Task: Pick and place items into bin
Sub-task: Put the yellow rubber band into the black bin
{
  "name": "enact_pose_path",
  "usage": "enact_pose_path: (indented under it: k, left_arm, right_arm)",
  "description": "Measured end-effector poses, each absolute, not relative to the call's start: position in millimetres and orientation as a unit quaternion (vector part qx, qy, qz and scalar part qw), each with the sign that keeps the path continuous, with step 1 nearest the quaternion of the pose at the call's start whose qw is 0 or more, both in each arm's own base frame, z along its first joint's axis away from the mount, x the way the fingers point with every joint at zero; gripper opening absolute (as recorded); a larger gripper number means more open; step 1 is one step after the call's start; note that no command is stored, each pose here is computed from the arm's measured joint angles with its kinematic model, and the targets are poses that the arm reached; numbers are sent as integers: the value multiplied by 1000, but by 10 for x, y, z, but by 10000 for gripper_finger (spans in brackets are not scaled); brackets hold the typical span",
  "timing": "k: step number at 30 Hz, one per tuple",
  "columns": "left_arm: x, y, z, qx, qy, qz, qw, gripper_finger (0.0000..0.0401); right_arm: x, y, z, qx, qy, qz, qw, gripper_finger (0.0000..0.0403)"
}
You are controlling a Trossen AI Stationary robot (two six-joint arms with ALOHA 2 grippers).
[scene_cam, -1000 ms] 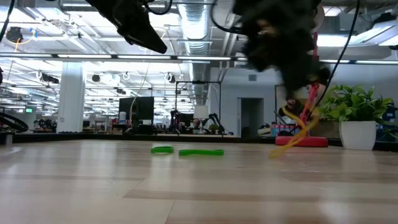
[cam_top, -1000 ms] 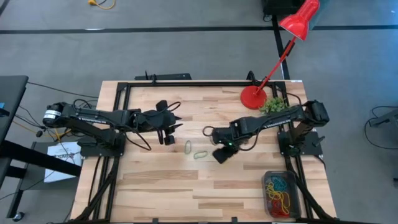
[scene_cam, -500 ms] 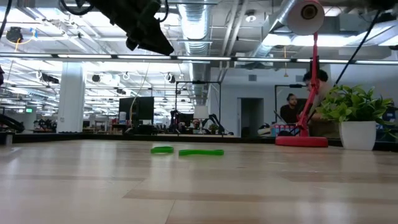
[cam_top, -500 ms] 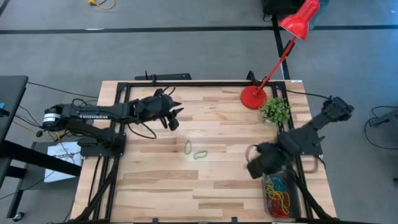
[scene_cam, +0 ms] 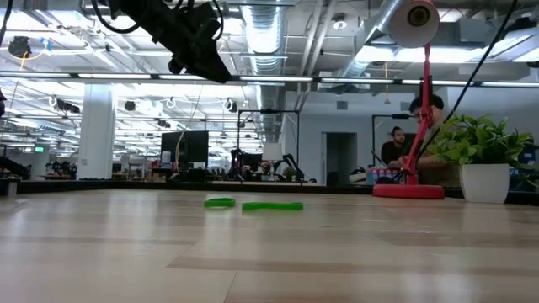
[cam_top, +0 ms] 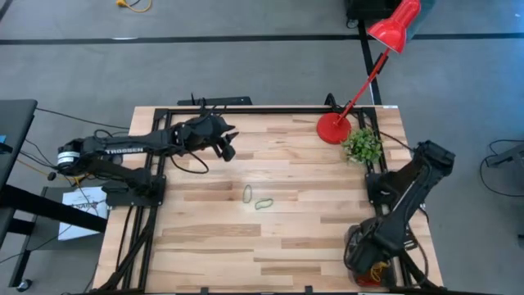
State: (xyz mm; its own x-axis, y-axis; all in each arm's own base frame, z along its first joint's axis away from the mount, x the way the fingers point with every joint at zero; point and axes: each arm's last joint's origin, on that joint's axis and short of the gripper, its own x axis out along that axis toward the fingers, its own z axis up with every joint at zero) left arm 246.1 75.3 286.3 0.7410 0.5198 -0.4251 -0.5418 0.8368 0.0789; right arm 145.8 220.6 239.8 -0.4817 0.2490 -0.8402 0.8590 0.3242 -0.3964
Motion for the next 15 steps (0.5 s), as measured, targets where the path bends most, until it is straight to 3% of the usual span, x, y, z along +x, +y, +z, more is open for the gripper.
enact_pose_path:
  k: [4, 11, 15]
  left_arm:
    - [2503, 792, 2798, -32, 232, 279, 931, 105]
    - [2675, 813, 2623, -62, 247, 238, 937, 105]
    - [2721, 816, 2580, -86, 244, 227, 939, 105]
  right_arm:
    - [1529, 2249, 2257, 365, 731, -466, 340, 4]
    - [1741, 2168, 2191, 388, 697, -450, 401, 4]
    - [1752, 2090, 2199, 377, 687, -475, 401, 16]
